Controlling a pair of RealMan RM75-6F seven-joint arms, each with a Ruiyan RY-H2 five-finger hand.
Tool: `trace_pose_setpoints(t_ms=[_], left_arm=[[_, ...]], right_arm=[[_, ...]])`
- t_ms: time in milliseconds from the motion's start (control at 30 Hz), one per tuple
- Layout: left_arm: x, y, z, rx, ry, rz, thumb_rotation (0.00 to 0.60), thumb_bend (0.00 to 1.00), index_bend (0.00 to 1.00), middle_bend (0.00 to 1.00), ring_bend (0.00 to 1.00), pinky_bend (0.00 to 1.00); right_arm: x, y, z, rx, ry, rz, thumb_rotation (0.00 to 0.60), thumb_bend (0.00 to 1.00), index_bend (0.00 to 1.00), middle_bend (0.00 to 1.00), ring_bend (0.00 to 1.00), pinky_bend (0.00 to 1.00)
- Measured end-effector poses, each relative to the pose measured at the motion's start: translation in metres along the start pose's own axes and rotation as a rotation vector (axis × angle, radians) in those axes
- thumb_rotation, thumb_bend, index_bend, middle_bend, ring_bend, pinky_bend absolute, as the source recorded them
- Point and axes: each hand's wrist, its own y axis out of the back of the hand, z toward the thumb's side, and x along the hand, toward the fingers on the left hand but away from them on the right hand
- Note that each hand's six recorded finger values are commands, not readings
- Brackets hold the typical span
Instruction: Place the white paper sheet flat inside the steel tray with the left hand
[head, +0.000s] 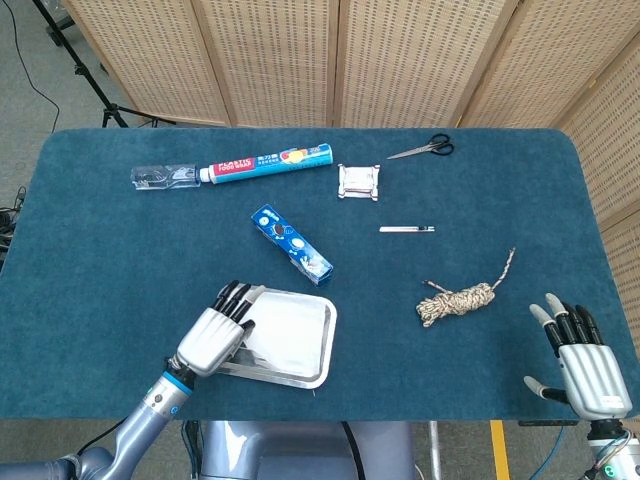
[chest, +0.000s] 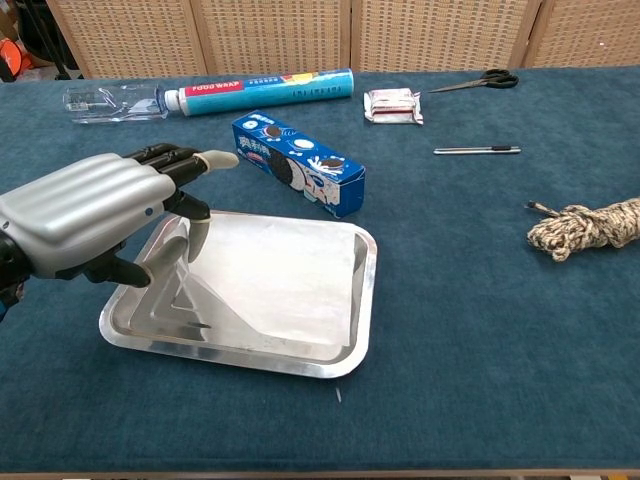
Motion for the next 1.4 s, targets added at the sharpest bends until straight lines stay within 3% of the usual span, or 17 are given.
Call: trace_pose_setpoints(t_ms=[433,1067,1400], left_arm=[[-0.003,-0.003,0.003,0.003,0.014,-0.029,0.600,0.58,0.74,0.02,0.00,0.00],[-0.004,-0.003,0.011,0.024,-0.097,-0.033,0.600,0.59,0.74,0.02,0.00,0.00],[-0.002,-0.004,-0.002,0.081,-0.135,-0.029,0.600,0.59,0.74,0.02,0.00,0.00]], right_arm=[[0.000,0.000,0.001,-0.001,0.001,-0.001,0.600,0.00,0.10,0.00,0.00,0.00],[0.000,0.001,0.001,-0.004,0.003,-0.001,0.600,0.00,0.10,0.00,0.00,0.00],[0.001,-0.001,0.002,-0.008,0.008,0.007,0.600,0.00,0.10,0.00,0.00,0.00]])
